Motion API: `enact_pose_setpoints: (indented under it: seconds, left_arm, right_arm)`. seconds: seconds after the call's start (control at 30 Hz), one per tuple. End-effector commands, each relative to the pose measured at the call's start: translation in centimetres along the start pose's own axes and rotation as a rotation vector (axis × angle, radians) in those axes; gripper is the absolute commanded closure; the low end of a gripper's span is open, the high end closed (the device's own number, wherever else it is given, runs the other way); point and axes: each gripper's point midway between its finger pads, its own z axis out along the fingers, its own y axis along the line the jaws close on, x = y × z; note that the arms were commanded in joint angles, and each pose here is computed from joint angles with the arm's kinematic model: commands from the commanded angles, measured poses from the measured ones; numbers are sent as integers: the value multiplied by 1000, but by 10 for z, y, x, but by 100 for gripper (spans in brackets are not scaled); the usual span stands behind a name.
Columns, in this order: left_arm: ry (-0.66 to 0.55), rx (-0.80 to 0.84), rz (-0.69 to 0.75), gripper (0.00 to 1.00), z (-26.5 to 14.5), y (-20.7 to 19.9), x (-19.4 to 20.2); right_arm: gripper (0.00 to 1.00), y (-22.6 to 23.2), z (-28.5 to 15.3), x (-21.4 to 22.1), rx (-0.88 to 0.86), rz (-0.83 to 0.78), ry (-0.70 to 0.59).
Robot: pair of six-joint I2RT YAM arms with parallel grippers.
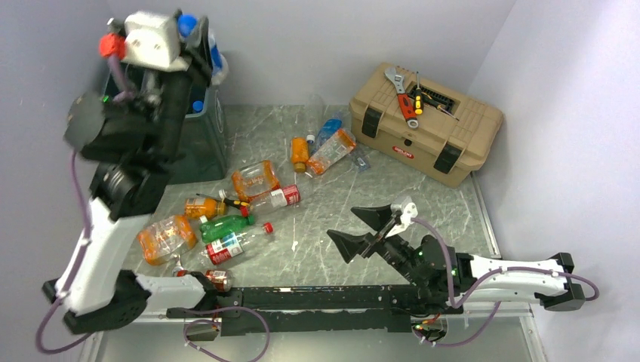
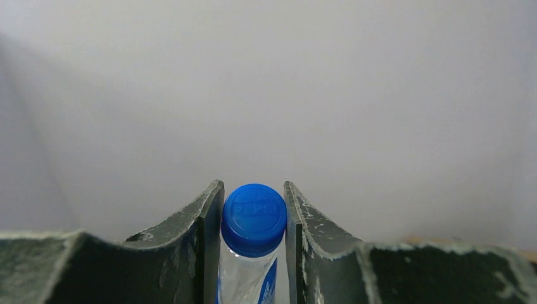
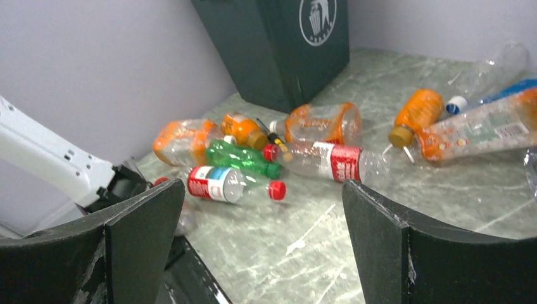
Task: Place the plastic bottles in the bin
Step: Place the plastic bottle in the trash bin.
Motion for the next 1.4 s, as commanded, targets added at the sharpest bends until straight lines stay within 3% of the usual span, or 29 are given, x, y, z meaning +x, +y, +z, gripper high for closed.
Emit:
enact_pose_setpoints:
  seconds: [0.0,0.27,0.37,0.5,0.77,0.93,1.1,1.27,1.37]
  left_arm:
    - [89,-148,214,100,57,31,39]
    - [82,-539,107,100,71,190,102]
    - [79,-674,155,100,66,227,129]
    - [172,-805,179,100,49,266,185]
    - [389,-898,40,100,6,288,294]
    - [539,-781,-125,100,-4,274,356]
    - [657,-607,-281,99,5,241,394]
    - [611,-601,-314,6,10,236,374]
    - [499,-585,-290,1,23,236,323]
  right_arm:
    - [0,-12,-3,13,48,22,16]
    - [0,-12,-2,20,62,-8,75]
    - [0,-12,-5,22,45,-3,72]
    - [0,-18,-6,29,62,18,56]
    - [0,-22,-2,43,93,-13,84]
    - [0,-22,-1,39,90,-18,75]
    - [0,-25,-3,37,95,-16,74]
    - [0,-28,-6,32,109,-20,79]
    - [0,-30,-7,29,113,-15,72]
